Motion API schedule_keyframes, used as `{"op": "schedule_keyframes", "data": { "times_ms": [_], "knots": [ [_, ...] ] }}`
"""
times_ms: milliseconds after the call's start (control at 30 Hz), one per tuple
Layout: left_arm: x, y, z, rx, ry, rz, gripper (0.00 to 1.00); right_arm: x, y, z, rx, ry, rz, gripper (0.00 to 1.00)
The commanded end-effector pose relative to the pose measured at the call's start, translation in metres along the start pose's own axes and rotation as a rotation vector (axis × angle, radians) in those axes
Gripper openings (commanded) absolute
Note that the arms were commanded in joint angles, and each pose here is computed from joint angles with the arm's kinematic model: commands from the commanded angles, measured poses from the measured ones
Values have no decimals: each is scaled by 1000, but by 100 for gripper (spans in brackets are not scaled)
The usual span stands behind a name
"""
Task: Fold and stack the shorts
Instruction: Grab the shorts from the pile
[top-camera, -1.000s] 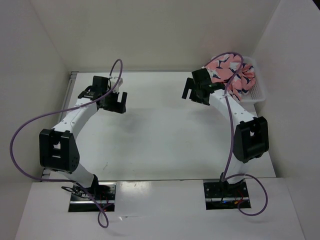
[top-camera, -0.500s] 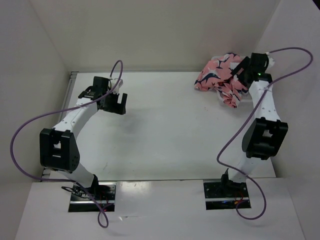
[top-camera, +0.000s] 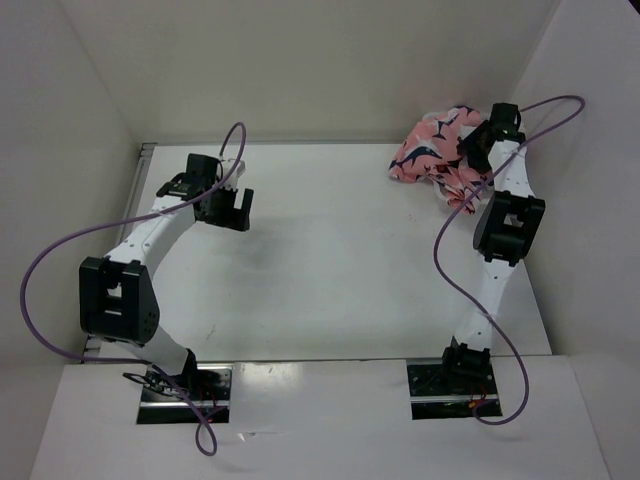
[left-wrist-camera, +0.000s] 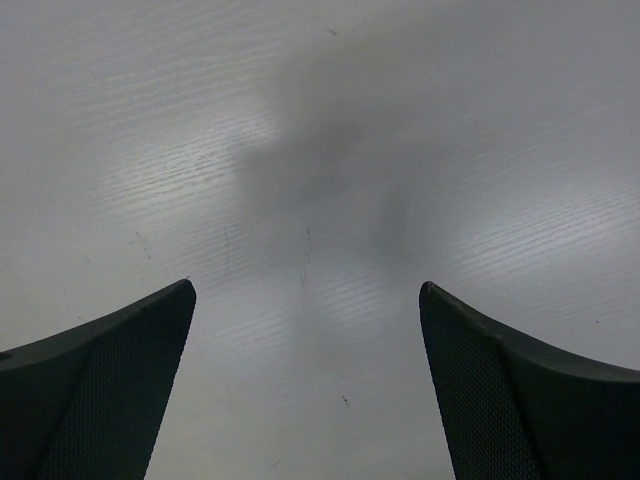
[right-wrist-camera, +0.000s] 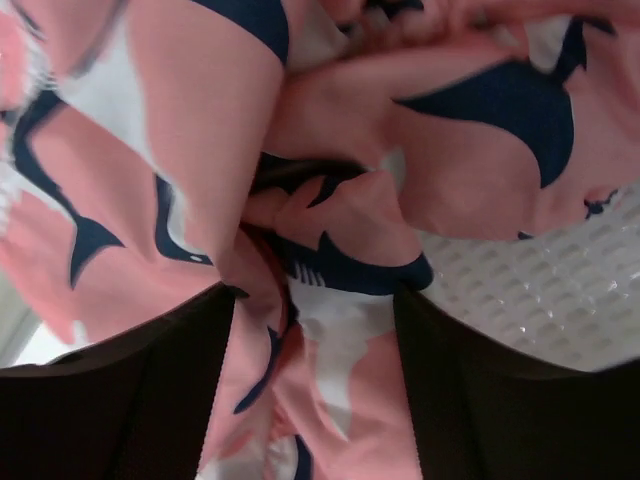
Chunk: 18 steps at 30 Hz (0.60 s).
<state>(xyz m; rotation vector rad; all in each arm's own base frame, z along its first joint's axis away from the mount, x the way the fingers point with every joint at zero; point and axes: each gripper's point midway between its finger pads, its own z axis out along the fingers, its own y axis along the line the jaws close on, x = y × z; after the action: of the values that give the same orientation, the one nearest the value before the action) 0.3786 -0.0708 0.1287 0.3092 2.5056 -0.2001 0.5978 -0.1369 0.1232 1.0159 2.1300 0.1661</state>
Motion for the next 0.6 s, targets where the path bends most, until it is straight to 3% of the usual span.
{"op": "schedule_keyframes", "data": {
  "times_ms": [0, 33, 67, 133, 300, 533, 567],
  "knots": [
    [-13, 4, -17, -30, -47, 7, 99, -21, 15, -20, -30, -38, 35, 58],
    [-13, 4, -17, -30, -47, 7, 99, -25, 24, -30, -39, -60, 27, 49],
    [-13, 4, -17, -30, -47, 7, 99, -35, 26, -37, -33, -98, 29, 28],
    [-13, 4, -17, -30, -47, 7, 99, -38, 51, -58, -52, -151, -8, 3],
    [-16, 0, -18, -9, -57, 9, 99, -72, 136, -177, -202, -388, -98, 0],
    [-35, -3, -27, 7, -105, 16, 99, -36, 248, -350, -564, -499, -186, 0],
    [-44, 5, -37, -2, -133, 1, 99, -30, 263, -401, -666, -533, -200, 0]
  ]
}}
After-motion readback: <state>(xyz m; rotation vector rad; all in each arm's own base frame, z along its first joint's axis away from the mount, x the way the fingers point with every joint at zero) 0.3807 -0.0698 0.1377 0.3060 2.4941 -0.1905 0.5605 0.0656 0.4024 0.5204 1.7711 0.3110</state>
